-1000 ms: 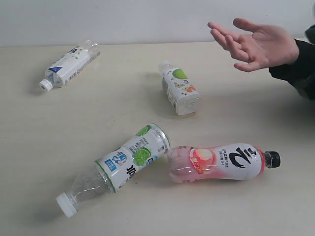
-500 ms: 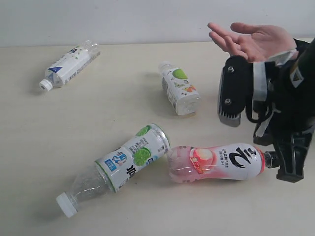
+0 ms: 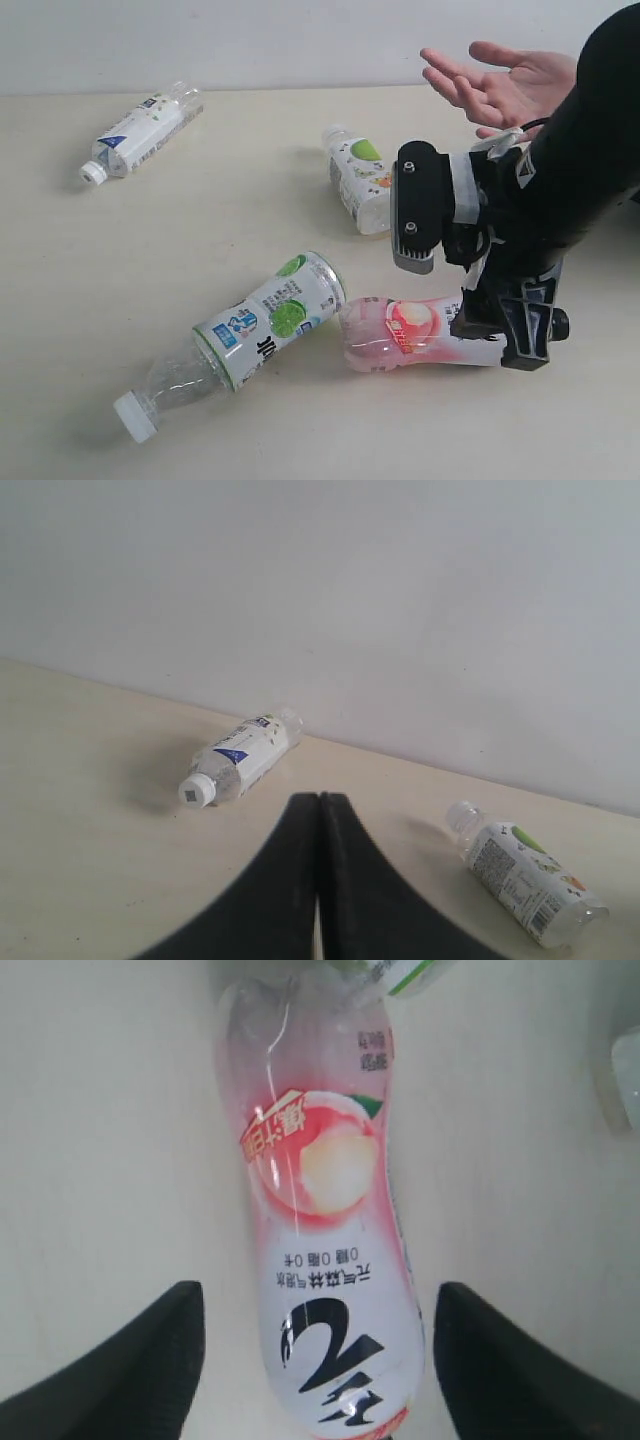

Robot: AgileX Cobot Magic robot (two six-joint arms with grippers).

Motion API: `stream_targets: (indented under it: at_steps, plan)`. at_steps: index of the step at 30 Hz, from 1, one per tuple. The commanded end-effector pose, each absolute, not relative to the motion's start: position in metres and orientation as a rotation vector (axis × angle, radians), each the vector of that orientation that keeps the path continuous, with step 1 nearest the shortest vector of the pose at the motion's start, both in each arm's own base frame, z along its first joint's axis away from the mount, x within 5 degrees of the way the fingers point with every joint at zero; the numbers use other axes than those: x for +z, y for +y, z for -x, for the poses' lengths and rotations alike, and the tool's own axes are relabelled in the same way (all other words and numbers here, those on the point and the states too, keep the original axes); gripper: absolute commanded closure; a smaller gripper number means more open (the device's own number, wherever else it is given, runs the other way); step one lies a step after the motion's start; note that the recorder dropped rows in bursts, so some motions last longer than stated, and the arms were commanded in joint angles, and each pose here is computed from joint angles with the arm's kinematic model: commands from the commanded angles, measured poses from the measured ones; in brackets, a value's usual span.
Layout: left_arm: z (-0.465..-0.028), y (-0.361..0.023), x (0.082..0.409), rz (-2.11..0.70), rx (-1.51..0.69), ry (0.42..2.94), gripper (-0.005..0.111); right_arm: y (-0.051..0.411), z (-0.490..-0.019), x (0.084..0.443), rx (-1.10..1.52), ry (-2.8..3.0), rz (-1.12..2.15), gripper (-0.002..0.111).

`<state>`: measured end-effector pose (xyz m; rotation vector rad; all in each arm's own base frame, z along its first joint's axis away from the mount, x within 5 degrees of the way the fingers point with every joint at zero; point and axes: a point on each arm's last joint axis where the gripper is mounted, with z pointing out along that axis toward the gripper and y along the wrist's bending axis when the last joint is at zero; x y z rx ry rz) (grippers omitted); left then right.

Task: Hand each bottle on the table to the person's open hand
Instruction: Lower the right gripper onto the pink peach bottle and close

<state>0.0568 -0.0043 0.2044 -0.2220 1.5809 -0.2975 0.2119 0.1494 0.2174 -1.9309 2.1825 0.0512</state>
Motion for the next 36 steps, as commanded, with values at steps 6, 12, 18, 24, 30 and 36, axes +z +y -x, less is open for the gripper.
stream_targets:
  at_steps: [6, 12, 18, 24, 30, 36]
  plan:
    - [-0.056, -0.005, 0.204, 0.212, -0.3, 1.579, 0.107, 0.158, -0.225, 0.203, 0.028, 2.149, 1.924, 0.039]
    - [-0.056, -0.005, 0.204, 0.212, -0.3, 1.579, 0.107, 0.162, -0.23, 0.186, 0.05, 2.19, 1.936, 0.033]
    - [-0.056, -0.005, 0.204, 0.212, -0.3, 1.579, 0.107, 0.166, -0.235, 0.17, 0.066, 2.219, 1.938, 0.032]
    - [-0.056, -0.005, 0.204, 0.212, -0.3, 1.579, 0.107, 0.168, -0.238, 0.156, 0.07, 2.244, 1.956, 0.032]
    - [-0.056, -0.005, 0.204, 0.212, -0.3, 1.579, 0.107, 0.17, -0.241, 0.148, 0.068, 2.251, 1.958, 0.029]
    - [-0.056, -0.005, 0.204, 0.212, -0.3, 1.579, 0.107, 0.171, -0.243, 0.129, 0.078, 2.299, 1.979, 0.03]
